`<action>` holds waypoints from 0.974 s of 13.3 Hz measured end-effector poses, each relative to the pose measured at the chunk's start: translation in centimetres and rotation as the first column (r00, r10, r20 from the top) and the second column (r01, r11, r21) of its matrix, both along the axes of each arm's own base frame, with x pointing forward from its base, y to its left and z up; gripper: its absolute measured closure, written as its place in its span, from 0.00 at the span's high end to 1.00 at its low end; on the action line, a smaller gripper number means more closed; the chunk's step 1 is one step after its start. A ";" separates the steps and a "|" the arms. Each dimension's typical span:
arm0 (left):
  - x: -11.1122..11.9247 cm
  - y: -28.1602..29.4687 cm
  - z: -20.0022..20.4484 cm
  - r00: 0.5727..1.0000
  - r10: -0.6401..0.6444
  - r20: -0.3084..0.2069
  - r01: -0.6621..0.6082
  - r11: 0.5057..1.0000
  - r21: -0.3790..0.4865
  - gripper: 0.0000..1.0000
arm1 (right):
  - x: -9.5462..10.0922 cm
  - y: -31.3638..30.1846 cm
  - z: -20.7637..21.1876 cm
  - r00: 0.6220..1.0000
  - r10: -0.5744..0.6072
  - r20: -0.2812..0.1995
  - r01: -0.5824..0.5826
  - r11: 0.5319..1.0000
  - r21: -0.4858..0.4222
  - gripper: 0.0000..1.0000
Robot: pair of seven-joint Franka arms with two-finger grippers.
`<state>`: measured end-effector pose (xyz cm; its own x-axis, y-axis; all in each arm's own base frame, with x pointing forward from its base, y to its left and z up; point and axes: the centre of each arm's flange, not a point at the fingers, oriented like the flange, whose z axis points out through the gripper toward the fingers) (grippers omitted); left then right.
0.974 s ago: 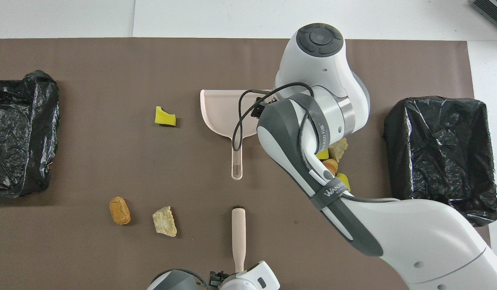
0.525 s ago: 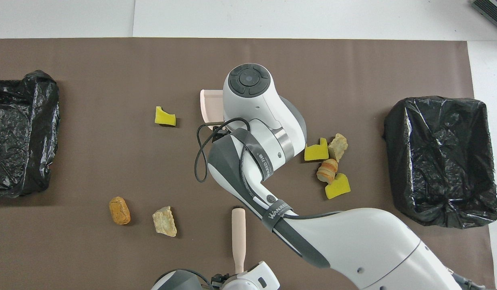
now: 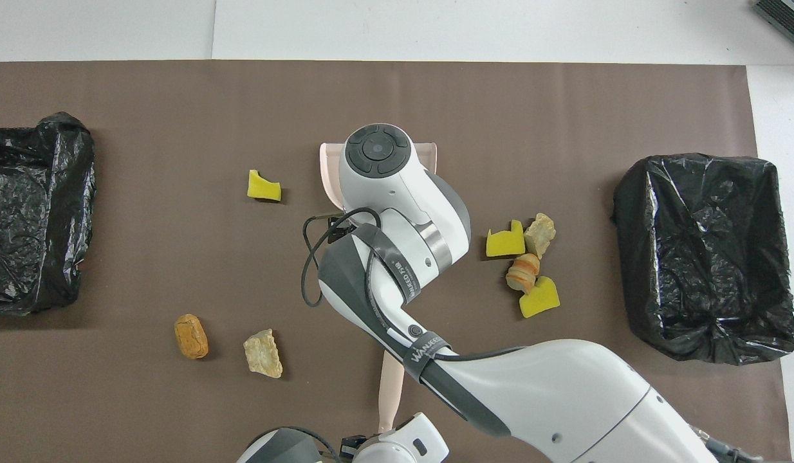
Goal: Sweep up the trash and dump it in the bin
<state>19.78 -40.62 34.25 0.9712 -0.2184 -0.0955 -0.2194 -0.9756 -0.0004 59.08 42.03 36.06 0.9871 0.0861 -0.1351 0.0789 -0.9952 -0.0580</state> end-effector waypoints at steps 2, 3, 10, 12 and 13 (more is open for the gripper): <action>0.1 1.2 0.3 0.999 0.012 -0.039 -0.009 0.998 0.062 0.27 | -0.3 -0.1 -0.6 1.000 0.004 -0.012 -0.004 1.000 -0.009 0.96; 0.0 2.0 0.6 0.998 0.025 -0.064 -0.018 0.994 0.105 0.27 | -0.4 -0.1 -1.0 1.000 0.006 -0.019 -0.006 1.000 -0.013 0.96; 3.2 10.7 4.6 0.960 0.266 -0.089 -0.217 0.905 0.365 0.27 | -0.5 -0.4 -1.1 1.000 -0.015 -0.026 0.015 1.000 -0.016 0.33; 4.9 12.8 5.0 0.930 0.363 -0.047 -0.316 0.860 0.400 0.27 | -0.4 -0.5 -1.0 0.999 -0.030 -0.033 0.030 1.000 -0.008 0.33; 6.2 14.1 4.9 0.914 0.405 -0.029 -0.359 0.839 0.409 0.27 | -0.3 -0.7 -0.9 0.999 -0.027 -0.034 0.027 1.000 -0.003 0.33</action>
<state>25.98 -26.53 39.18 0.9477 0.2454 -0.2042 0.1500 -0.9070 -0.3936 58.80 41.34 35.11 0.9838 0.0595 -0.1689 0.0504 -0.9971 -0.0576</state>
